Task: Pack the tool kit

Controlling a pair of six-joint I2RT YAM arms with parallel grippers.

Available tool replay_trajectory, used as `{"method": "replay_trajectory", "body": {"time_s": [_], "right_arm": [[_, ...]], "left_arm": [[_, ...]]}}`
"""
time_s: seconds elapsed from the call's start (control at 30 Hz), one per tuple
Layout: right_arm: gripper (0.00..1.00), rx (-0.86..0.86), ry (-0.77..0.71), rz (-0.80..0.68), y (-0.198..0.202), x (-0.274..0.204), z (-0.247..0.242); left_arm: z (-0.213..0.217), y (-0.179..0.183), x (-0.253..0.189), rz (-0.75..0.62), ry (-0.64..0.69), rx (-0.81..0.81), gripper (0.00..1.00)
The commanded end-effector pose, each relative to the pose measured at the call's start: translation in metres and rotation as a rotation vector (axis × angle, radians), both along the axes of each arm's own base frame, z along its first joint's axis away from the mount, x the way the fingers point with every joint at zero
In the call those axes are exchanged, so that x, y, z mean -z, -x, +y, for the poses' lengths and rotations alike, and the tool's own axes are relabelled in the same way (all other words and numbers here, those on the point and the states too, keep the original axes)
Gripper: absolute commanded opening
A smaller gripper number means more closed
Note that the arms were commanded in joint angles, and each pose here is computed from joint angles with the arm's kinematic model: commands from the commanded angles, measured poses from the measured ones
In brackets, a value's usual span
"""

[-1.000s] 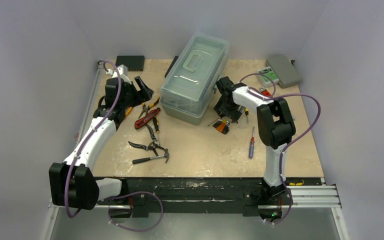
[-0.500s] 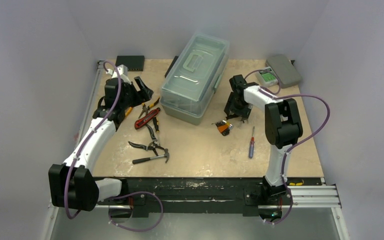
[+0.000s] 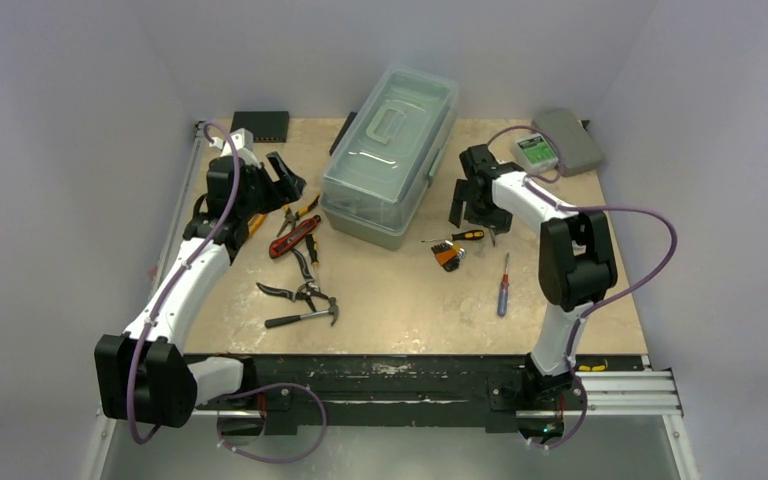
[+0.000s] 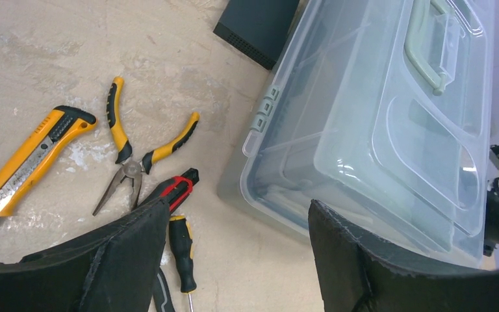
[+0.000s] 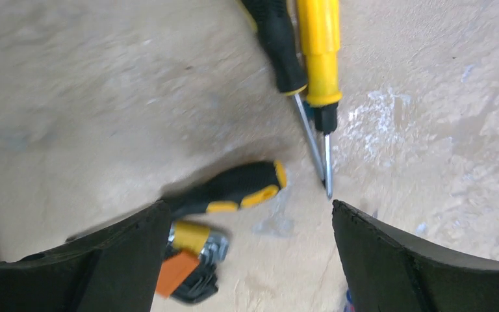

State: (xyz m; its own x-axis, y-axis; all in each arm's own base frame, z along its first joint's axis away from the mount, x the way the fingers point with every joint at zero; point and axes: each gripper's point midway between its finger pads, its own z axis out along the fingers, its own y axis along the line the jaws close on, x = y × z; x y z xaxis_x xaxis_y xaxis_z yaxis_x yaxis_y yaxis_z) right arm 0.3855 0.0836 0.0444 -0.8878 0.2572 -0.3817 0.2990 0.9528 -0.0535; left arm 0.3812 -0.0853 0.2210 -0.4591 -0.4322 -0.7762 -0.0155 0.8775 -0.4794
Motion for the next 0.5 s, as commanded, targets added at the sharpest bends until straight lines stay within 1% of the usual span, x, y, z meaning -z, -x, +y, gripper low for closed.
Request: {"method": "replay_trajectory", "body": {"time_s": [0.0, 0.07, 0.2, 0.27, 0.37, 0.43, 0.47], "right_arm": [[0.91, -0.109, 0.107, -0.114, 0.002, -0.049, 0.017], [0.88, -0.157, 0.083, -0.11, 0.01, -0.05, 0.032], [0.85, -0.301, -0.051, -0.099, 0.034, -0.042, 0.075], [0.78, -0.374, -0.136, -0.084, 0.046, -0.033, 0.095], [0.56, -0.44, -0.239, -0.054, 0.057, -0.022, 0.115], [0.38, -0.469, -0.287, -0.035, 0.061, -0.018, 0.124], [0.33, -0.479, -0.303, -0.028, 0.062, -0.017, 0.128]], "left_arm": [[0.004, 0.001, -0.012, -0.051, -0.022, 0.0, 0.76], [0.005, 0.0, -0.01, -0.048, -0.027, -0.004, 0.76], [0.006, 0.0, -0.009, -0.046, -0.029, -0.007, 0.76], [0.005, -0.001, -0.009, -0.046, -0.027, -0.003, 0.76], [0.004, -0.001, -0.01, -0.047, -0.027, -0.001, 0.76], [0.004, -0.001, -0.01, -0.047, -0.027, 0.0, 0.76], [0.004, -0.001, -0.01, -0.047, -0.028, 0.0, 0.76]]}}
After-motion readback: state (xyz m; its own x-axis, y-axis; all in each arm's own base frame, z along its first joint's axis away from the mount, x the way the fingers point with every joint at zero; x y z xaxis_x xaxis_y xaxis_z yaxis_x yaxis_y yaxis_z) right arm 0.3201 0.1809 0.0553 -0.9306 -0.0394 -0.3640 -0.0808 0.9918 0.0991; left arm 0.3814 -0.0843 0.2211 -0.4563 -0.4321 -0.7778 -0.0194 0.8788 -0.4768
